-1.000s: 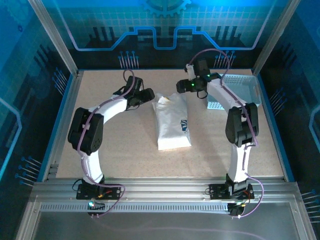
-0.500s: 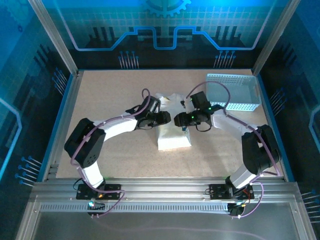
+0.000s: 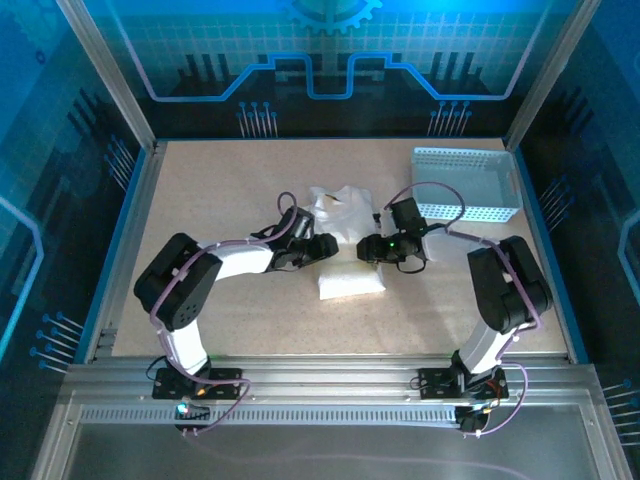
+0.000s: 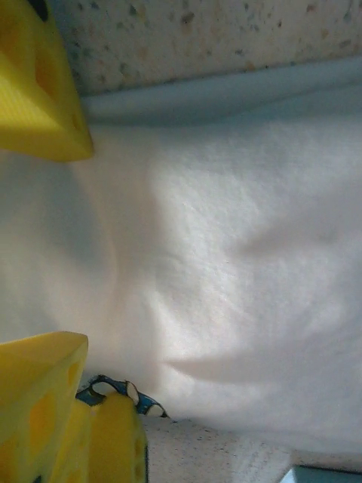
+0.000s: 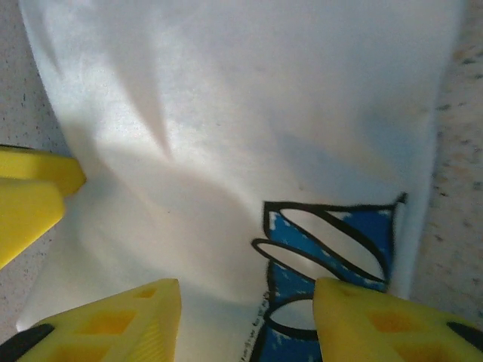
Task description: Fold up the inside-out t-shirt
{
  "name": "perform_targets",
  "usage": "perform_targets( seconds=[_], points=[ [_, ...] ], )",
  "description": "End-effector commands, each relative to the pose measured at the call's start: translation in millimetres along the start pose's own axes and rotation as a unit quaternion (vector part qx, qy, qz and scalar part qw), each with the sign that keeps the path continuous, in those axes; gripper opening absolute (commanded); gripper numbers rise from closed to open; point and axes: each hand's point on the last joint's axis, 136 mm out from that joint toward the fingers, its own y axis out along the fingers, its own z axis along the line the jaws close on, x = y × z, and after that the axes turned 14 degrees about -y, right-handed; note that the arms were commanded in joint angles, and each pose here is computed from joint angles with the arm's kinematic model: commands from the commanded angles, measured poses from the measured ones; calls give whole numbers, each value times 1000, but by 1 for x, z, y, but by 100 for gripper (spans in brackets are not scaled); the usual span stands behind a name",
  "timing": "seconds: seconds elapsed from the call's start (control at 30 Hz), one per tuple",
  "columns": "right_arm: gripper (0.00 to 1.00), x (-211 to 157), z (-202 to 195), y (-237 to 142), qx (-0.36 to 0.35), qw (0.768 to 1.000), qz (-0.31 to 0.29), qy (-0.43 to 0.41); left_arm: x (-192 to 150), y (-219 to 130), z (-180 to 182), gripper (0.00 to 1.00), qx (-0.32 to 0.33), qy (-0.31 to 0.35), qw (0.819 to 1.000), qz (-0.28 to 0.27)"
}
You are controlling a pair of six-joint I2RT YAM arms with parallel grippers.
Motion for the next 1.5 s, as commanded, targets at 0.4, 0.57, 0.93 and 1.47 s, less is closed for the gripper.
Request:
perform_targets(
  seconds=[0.4,0.57,0.93,1.47],
  points=[
    [53,48,-49,-15,-46,999,-12,12,42,-3,19,63,56,-19,998,-18],
    [51,48,-55,4,-36,999,6,17,44,12,20,57,57,-21,998,-11],
    [49,22,-49,33,-28,998,47,26,31,35,22,42,39,-34,998,25],
    [38,10,-26,41,-29,998,60,13,18,42,20,21,14,-41,998,43]
  ],
)
